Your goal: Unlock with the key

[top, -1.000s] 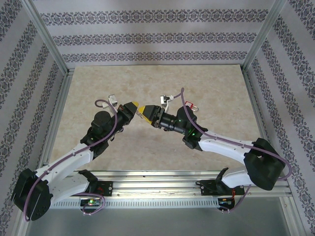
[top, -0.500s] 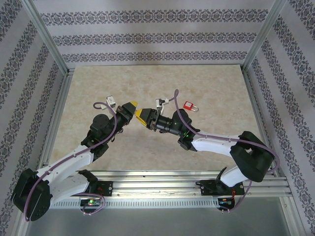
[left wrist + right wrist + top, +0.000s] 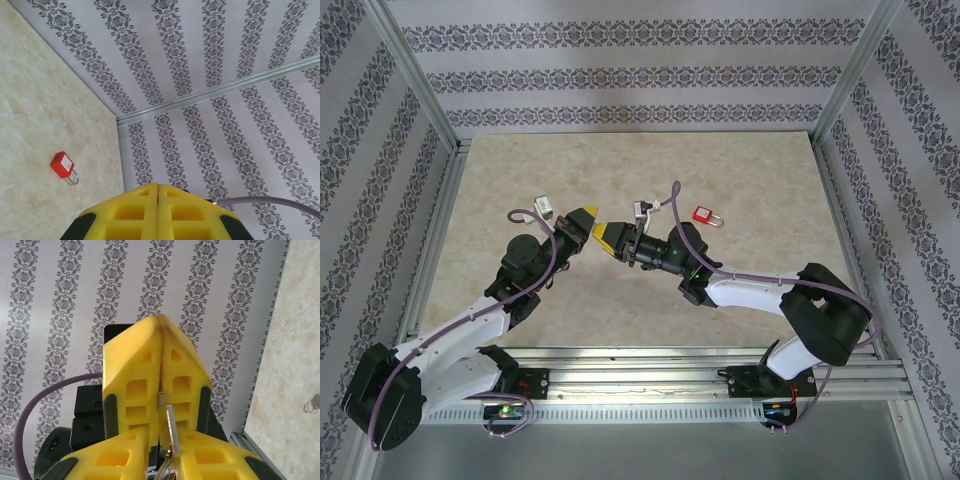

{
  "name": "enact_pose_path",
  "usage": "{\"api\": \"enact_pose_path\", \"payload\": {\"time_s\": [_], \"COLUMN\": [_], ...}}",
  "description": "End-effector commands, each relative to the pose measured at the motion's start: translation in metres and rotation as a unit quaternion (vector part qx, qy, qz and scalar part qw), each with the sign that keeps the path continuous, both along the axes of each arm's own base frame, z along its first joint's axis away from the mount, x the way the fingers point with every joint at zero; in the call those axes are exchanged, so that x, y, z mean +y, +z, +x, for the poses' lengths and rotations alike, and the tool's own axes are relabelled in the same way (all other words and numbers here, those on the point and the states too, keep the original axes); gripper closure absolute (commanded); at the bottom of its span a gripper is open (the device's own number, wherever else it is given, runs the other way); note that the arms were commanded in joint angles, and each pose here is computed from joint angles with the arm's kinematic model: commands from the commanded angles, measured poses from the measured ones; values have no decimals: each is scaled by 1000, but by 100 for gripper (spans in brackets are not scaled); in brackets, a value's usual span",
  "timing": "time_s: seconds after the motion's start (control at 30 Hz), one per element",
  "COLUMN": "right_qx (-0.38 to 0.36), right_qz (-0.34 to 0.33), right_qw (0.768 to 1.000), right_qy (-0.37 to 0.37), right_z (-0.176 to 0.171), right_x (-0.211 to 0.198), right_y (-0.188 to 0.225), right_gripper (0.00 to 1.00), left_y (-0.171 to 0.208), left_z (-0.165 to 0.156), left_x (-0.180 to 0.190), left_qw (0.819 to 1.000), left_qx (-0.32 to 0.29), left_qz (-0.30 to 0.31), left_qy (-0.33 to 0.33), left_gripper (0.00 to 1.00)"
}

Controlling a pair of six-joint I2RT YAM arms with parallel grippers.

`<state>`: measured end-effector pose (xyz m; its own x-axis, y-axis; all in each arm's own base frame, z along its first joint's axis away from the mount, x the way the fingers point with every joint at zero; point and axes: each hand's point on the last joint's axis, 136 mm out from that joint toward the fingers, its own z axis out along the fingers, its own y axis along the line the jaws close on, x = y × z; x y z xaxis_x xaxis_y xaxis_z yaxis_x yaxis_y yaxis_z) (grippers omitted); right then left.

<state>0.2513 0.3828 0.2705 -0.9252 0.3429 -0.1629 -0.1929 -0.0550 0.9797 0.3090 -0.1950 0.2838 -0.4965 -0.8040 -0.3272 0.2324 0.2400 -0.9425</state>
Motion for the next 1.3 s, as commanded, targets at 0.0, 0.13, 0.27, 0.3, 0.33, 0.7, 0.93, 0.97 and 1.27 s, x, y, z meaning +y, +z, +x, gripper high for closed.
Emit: {"api": "enact_pose_path", "payload": {"time_s": [0.0, 0.13, 0.27, 0.3, 0.33, 0.7, 0.93, 0.97, 1.27], "right_qx": [-40, -45, -48, -50, -50, -54, -79, -82, -90], "right_qz": [38, 36, 25, 22, 21, -67, -306, -332, -395], "right_qw": [998, 998, 998, 998, 998, 996, 948, 939, 911], "right_qy": [15, 17, 15, 14, 13, 7, -37, -43, -75], "right_z": [-7, -7, -8, -7, -8, -13, -20, -21, -32], "right_x": [5, 5, 3, 2, 2, -6, -51, -60, -104], "right_y": [33, 36, 35, 35, 35, 14, -26, -29, -34], "right_gripper": [86, 99, 100, 100, 100, 100, 100, 100, 100], "left_y": [3, -9, -19, -21, -22, -39, -53, -56, -115], "left_z": [-6, -8, -9, -9, -9, -20, -22, -20, 10], "left_x": [-1, -1, 1, 2, 3, 47, 85, 86, 119], "left_qw": [1000, 1000, 1000, 1000, 1000, 986, 937, 927, 765], "left_qx": [-11, 5, 21, 25, 27, 114, 201, 207, 288], "left_qz": [-10, -1, -1, 0, 0, 91, 277, 309, 572], "left_qy": [-6, -4, 4, 6, 7, 83, 68, 51, -71], "left_gripper": [100, 100, 100, 100, 100, 5, 1, 1, 3]}}
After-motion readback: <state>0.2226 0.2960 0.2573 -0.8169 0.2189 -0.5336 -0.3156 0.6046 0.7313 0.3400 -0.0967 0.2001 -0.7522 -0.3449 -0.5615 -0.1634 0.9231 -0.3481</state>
